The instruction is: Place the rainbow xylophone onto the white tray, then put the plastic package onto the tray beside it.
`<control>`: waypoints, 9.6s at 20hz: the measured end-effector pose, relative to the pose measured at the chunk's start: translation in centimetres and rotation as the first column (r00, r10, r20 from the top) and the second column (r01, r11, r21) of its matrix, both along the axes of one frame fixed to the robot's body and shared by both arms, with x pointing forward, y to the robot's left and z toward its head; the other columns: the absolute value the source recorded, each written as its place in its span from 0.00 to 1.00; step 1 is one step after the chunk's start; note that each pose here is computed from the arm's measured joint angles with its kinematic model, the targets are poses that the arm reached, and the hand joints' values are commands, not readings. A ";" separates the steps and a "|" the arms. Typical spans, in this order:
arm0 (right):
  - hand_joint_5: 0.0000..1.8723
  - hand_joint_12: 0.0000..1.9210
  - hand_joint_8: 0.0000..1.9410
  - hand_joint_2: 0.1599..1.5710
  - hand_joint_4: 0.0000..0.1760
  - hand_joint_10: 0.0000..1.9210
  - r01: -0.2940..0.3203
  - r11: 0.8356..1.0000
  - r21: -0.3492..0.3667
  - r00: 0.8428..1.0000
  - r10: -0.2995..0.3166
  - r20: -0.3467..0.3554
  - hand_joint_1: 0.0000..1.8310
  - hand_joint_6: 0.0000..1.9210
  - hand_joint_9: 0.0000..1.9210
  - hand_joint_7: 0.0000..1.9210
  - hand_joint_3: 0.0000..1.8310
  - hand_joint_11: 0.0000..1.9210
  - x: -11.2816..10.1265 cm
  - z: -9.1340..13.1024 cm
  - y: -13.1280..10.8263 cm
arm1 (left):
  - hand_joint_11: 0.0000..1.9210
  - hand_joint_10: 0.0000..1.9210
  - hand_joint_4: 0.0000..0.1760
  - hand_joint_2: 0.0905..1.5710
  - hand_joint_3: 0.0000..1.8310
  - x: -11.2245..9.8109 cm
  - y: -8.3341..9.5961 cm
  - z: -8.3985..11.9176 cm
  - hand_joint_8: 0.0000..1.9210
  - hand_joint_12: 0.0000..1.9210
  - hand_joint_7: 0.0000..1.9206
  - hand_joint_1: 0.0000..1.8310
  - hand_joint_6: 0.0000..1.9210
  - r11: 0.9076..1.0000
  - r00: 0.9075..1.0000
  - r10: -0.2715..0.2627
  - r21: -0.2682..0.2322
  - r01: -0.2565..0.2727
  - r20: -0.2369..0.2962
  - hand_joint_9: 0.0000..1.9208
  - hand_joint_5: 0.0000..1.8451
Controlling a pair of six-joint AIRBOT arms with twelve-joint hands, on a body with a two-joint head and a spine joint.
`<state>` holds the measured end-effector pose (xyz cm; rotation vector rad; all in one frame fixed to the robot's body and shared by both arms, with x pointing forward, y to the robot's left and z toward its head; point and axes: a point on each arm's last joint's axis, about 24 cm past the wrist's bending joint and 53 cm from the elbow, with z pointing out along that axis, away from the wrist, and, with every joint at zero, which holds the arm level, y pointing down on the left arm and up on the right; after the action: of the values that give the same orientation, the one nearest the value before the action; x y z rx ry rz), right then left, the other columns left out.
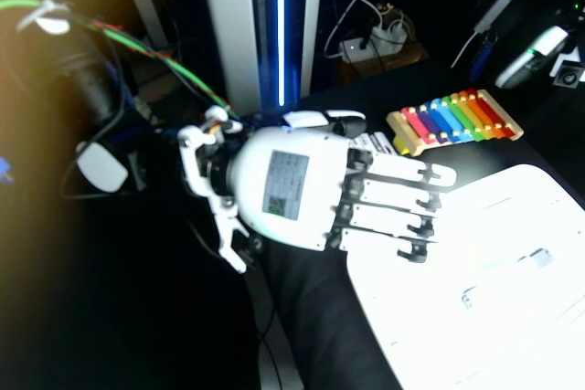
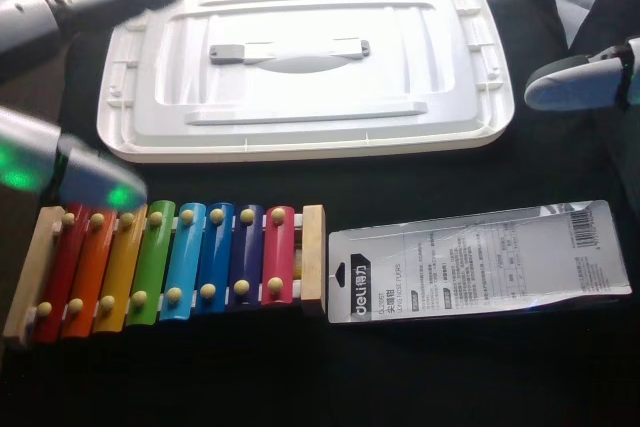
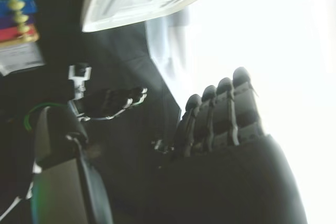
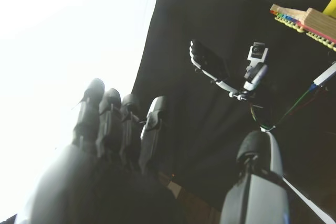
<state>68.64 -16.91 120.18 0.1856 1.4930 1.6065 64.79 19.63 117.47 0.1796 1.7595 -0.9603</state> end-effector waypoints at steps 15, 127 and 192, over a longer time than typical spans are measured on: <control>0.23 0.11 0.00 0.49 0.01 0.00 -0.006 1.000 0.003 1.000 0.006 -0.003 0.38 0.00 0.07 0.09 0.00 0.04 -0.1 -0.2 0.3 | 0.00 0.00 0.00 0.37 0.01 -3.9 -4.5 -4.1 0.00 0.00 0.00 0.35 0.00 0.971 0.976 -0.182 0.136 0.198 -0.123 0.00 0.00; 0.12 0.02 0.00 0.59 0.00 0.00 -0.039 0.999 0.020 0.999 0.039 -0.010 0.45 0.00 0.15 0.15 0.00 0.18 -0.2 -1.3 2.2 | 0.33 0.99 0.12 0.78 0.04 17.0 -8.6 -2.8 0.83 1.00 0.33 0.71 0.97 0.967 0.987 0.162 0.198 -0.163 0.022 0.29 0.10; 0.00 0.03 0.00 0.31 0.00 0.01 -0.373 0.819 -0.436 0.926 0.358 -0.119 0.36 0.00 0.02 0.00 0.00 0.11 -5.9 -3.5 7.7 | 0.00 0.00 1.00 0.49 0.00 9.4 -2.3 2.8 0.00 0.00 0.00 0.41 0.00 0.975 0.992 0.060 0.209 -0.082 0.110 0.00 0.00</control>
<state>62.72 -9.25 116.64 -0.3657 1.9738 1.4906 74.20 17.29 120.27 0.2966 1.7589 -0.6980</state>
